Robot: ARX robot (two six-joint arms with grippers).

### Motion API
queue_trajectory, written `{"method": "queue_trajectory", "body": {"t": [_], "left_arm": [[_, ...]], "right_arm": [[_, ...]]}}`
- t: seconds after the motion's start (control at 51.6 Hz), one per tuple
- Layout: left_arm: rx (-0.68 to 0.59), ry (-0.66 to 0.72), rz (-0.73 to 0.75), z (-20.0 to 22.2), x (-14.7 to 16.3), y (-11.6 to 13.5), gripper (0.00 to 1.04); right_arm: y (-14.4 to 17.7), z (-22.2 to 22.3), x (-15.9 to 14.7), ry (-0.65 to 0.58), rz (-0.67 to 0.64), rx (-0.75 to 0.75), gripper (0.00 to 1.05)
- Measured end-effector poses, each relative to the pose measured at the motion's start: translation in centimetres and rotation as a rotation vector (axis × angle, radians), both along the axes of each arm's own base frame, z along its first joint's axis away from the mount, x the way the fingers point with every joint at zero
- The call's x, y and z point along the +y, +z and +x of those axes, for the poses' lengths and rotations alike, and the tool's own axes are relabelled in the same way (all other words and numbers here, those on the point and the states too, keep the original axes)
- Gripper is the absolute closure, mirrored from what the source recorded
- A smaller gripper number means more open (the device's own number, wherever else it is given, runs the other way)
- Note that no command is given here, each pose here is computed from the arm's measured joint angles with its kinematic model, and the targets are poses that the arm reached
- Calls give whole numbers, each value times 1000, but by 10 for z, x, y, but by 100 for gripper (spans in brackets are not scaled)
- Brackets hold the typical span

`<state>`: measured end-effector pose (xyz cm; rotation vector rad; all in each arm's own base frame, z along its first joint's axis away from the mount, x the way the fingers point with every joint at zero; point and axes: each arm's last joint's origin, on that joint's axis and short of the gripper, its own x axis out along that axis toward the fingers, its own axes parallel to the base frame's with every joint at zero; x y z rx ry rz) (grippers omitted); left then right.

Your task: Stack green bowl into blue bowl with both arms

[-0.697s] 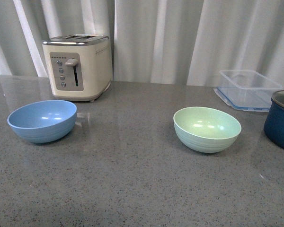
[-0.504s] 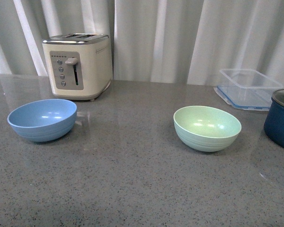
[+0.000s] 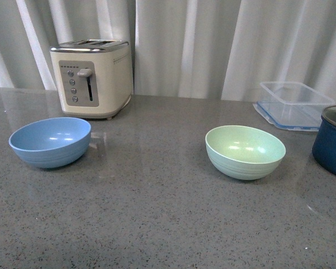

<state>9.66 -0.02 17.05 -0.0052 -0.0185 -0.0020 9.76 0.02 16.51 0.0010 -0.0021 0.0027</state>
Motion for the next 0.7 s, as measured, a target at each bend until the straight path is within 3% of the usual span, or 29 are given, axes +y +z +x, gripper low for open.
{"method": "queue_trajectory", "body": {"t": [0.213, 0.329, 0.407, 0.697], "left_arm": [[0, 0, 0, 0, 0, 0, 7], [113, 217, 38, 3, 1, -5, 7], [144, 240, 49, 5, 1, -4, 7], [141, 193, 8, 29, 3, 45, 7]], "right_arm": [[0, 0, 0, 0, 0, 0, 10], [0, 0, 0, -1, 0, 0, 10], [0, 0, 0, 0, 0, 0, 10], [0, 0, 0, 0, 0, 0, 10]]}}
